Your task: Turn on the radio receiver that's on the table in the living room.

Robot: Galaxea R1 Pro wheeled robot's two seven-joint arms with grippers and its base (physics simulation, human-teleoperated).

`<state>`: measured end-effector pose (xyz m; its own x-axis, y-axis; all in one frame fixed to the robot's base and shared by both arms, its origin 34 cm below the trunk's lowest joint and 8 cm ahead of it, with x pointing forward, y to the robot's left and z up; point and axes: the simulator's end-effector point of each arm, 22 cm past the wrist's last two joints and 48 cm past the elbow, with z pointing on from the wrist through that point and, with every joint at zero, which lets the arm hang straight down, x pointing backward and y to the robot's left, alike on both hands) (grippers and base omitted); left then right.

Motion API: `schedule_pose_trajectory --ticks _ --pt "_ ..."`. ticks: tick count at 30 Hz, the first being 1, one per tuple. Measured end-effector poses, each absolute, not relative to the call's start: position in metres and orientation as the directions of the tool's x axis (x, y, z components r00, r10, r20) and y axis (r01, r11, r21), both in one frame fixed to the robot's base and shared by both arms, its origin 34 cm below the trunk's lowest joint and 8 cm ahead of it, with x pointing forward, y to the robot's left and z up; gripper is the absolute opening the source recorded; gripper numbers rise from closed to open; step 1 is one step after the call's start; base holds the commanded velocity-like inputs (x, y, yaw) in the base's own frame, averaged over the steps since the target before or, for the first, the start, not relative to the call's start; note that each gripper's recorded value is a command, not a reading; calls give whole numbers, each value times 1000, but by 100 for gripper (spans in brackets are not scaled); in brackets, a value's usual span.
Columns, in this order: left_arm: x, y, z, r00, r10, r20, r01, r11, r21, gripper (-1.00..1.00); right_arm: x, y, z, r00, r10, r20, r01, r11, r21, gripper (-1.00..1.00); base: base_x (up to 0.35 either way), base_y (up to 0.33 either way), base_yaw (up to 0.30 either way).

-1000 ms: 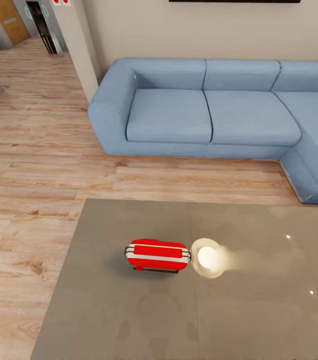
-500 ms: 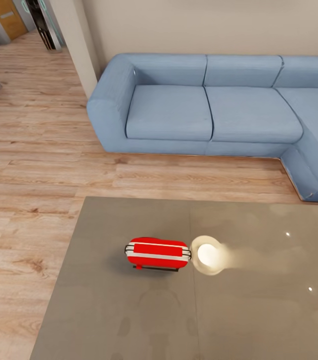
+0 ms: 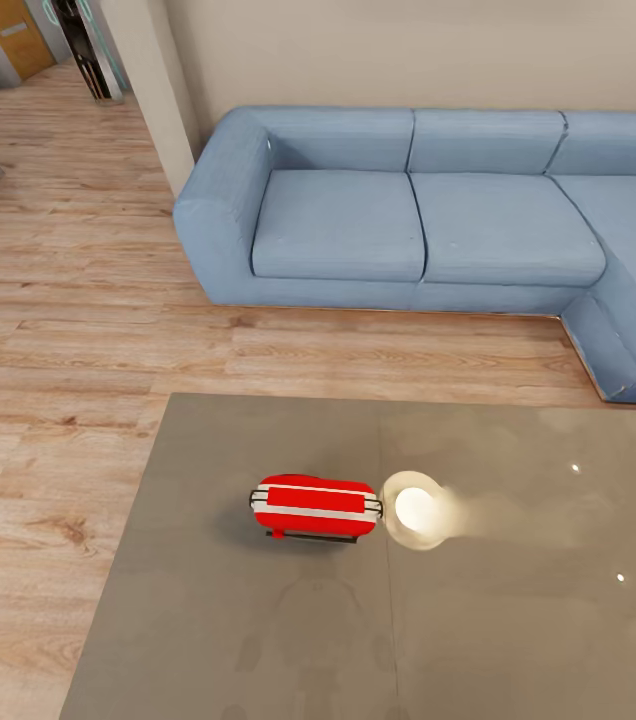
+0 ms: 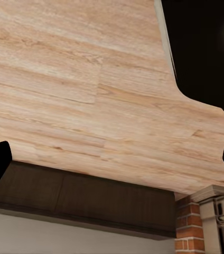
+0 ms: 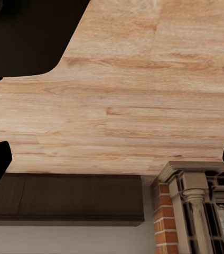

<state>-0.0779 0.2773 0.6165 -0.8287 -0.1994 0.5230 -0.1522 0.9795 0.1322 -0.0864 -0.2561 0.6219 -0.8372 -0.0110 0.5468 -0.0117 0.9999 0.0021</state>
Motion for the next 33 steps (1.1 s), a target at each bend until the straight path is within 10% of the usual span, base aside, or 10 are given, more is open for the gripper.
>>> schedule_pose_trajectory --ticks 16,33 --pt "-56 293 604 -857 -187 479 -145 982 125 100 -58 -261 604 -870 -14 492 -13 1000 5 100 0 0 0" --pt "399 234 609 -980 -101 -172 -58 968 -243 100 388 -265 577 -997 -23 -78 -22 1000 -11 100 0 0 0"
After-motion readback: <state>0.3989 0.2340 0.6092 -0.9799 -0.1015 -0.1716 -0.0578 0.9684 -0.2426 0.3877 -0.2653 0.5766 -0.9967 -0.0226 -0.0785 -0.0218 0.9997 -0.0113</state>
